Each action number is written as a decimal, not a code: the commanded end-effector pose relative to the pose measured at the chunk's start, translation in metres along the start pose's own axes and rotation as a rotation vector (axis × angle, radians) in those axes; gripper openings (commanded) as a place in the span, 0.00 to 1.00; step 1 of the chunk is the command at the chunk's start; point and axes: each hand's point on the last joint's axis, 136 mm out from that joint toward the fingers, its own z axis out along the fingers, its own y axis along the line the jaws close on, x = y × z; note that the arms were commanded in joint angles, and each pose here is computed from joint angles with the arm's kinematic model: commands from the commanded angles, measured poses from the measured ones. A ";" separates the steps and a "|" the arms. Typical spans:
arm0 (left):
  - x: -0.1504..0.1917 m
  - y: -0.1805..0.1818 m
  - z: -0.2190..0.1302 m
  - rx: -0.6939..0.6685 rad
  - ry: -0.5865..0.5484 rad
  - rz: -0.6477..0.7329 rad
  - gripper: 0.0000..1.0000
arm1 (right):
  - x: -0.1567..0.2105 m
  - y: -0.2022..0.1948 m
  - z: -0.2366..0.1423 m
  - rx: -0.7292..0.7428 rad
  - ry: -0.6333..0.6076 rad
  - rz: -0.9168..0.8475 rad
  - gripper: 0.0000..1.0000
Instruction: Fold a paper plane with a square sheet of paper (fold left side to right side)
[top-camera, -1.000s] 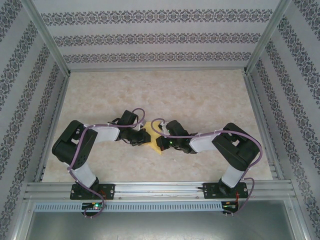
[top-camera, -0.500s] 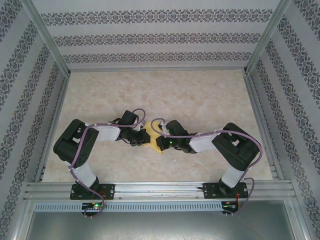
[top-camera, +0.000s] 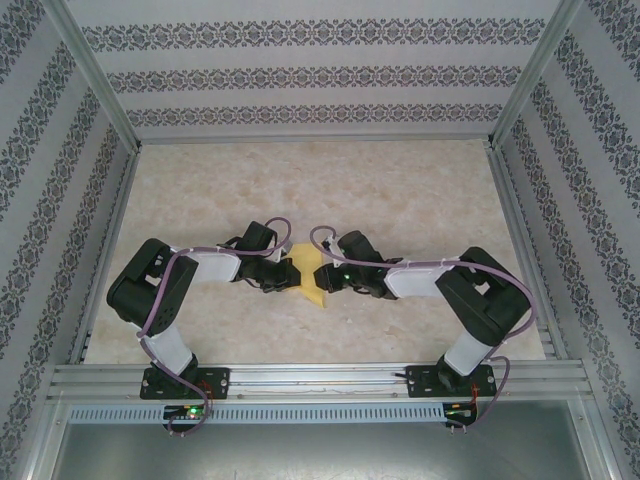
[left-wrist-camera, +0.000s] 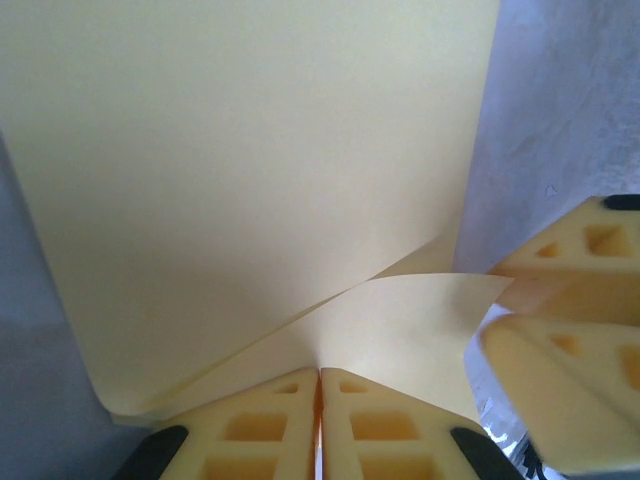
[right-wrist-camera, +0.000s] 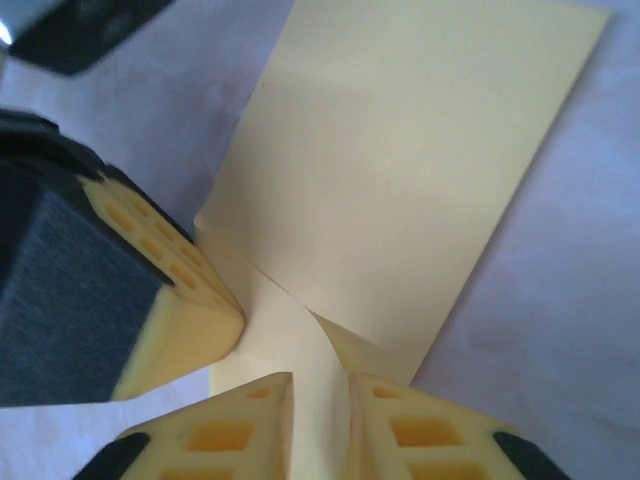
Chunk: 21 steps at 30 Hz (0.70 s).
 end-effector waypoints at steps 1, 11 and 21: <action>0.025 0.047 0.013 -0.154 0.050 -0.080 0.10 | -0.024 0.007 -0.018 -0.009 -0.065 -0.003 0.28; 0.023 0.047 0.012 -0.154 0.043 -0.080 0.09 | 0.015 0.025 -0.044 -0.119 0.060 0.147 0.12; 0.022 0.047 0.012 -0.160 0.042 -0.076 0.09 | 0.047 0.054 -0.024 -0.200 0.204 0.196 0.02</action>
